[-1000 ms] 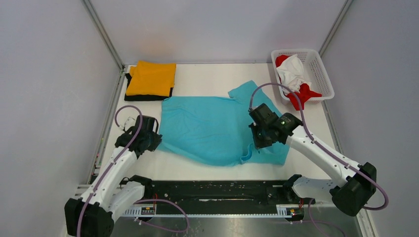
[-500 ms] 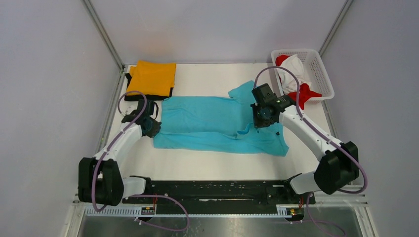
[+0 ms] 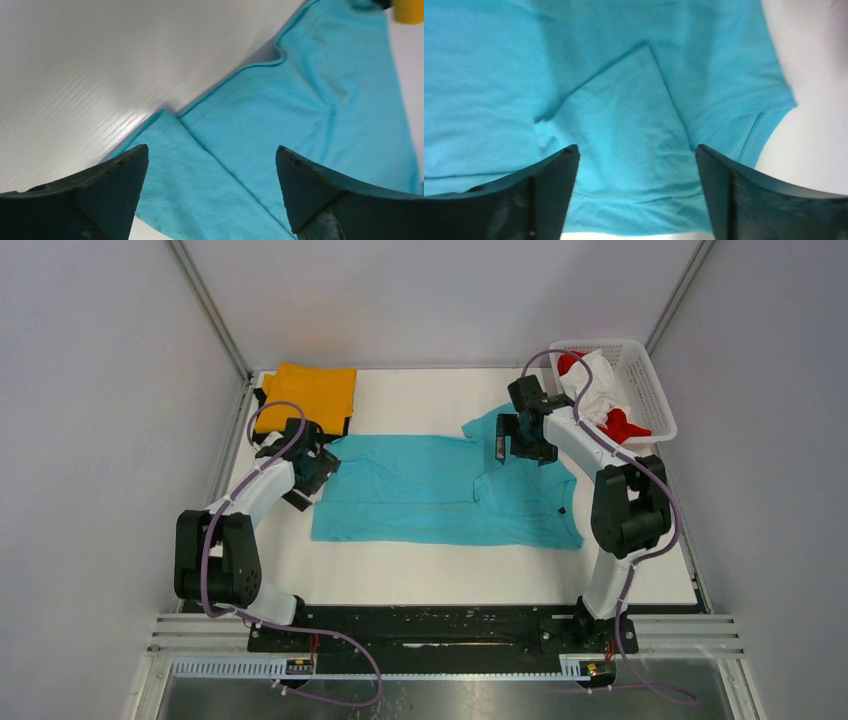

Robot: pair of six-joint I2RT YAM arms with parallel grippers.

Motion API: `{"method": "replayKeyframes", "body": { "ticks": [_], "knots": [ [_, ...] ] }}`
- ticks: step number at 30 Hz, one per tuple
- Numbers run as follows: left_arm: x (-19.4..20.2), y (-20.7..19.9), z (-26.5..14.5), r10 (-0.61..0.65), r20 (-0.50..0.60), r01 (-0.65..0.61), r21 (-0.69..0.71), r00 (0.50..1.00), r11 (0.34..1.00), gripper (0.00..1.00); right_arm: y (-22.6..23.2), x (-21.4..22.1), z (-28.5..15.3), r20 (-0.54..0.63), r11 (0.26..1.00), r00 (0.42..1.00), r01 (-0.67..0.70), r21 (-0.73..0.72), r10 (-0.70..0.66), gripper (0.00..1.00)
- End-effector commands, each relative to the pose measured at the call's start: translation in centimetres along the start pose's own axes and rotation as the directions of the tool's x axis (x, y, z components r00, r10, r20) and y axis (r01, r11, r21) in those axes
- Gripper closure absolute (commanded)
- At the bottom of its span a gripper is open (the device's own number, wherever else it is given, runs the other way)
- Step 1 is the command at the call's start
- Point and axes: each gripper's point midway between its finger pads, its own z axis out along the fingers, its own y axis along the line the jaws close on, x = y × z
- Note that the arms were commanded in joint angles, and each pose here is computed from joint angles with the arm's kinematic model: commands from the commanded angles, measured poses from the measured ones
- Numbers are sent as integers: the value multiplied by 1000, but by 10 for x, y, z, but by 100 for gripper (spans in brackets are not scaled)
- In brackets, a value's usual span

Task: Fold and stack the t-shirts
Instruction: Fold the flattened tshirt in 1/3 of the way

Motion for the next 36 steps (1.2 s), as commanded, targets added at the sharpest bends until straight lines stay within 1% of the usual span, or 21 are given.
{"method": "replayKeyframes", "body": {
  "ticks": [1, 3, 5, 6, 8, 10, 12, 14, 18, 21, 25, 30, 36],
  "knots": [
    [-22, -34, -25, 22, 40, -27, 134, 999, 991, 1, -4, -28, -19, 110, 1000, 994, -27, 2, 26, 1],
    [-15, -42, -30, 44, 8, -44, 184, 999, 982, 1, -3, -16, -24, 122, 999, 992, -27, -38, 32, 1],
    [0, -47, -29, 70, -35, -59, 238, 997, 969, 1, 4, 4, -27, 105, 993, 993, -41, -115, 53, 0],
    [9, -53, -30, 87, -57, -68, 275, 995, 959, 1, 14, 15, -27, 86, 981, 994, -53, -185, 70, 1],
    [26, -64, -28, 124, -96, -86, 332, 988, 939, 1, 42, 40, -23, 34, 934, 995, -75, -349, 93, 0],
    [40, -74, -23, 165, -140, -104, 362, 976, 926, 1, 61, 54, -21, -2, 904, 996, -86, -419, 94, 1],
    [51, -77, -10, 197, -177, -126, 347, 964, 929, 1, 70, 67, -15, -35, 907, 998, -65, -417, 55, 1],
    [58, -75, 4, 217, -184, -150, 322, 959, 935, 1, 75, 79, -9, -60, 914, 998, -47, -403, 25, 1],
    [76, -61, 23, 247, -248, -178, 271, 937, 946, 1, 70, 103, 2, -117, 920, 993, -60, -387, 16, 1],
    [90, -39, 28, 250, -279, -184, 241, 927, 953, 1, 62, 125, 7, -158, 928, 987, -65, -367, 7, 0],
    [99, -5, 26, 251, -279, -202, 192, 927, 960, 1, 50, 167, 9, -238, 932, 971, -80, -354, -7, 1],
    [110, 16, 12, 266, -291, -212, 204, 919, 956, 1, 35, 220, -4, -317, 943, 948, -85, -322, -23, 0],
    [133, 58, -4, 228, -316, -178, 181, 921, 967, 1, 14, 255, -26, -324, 948, 946, -123, -295, 22, 1]
  ]
}}
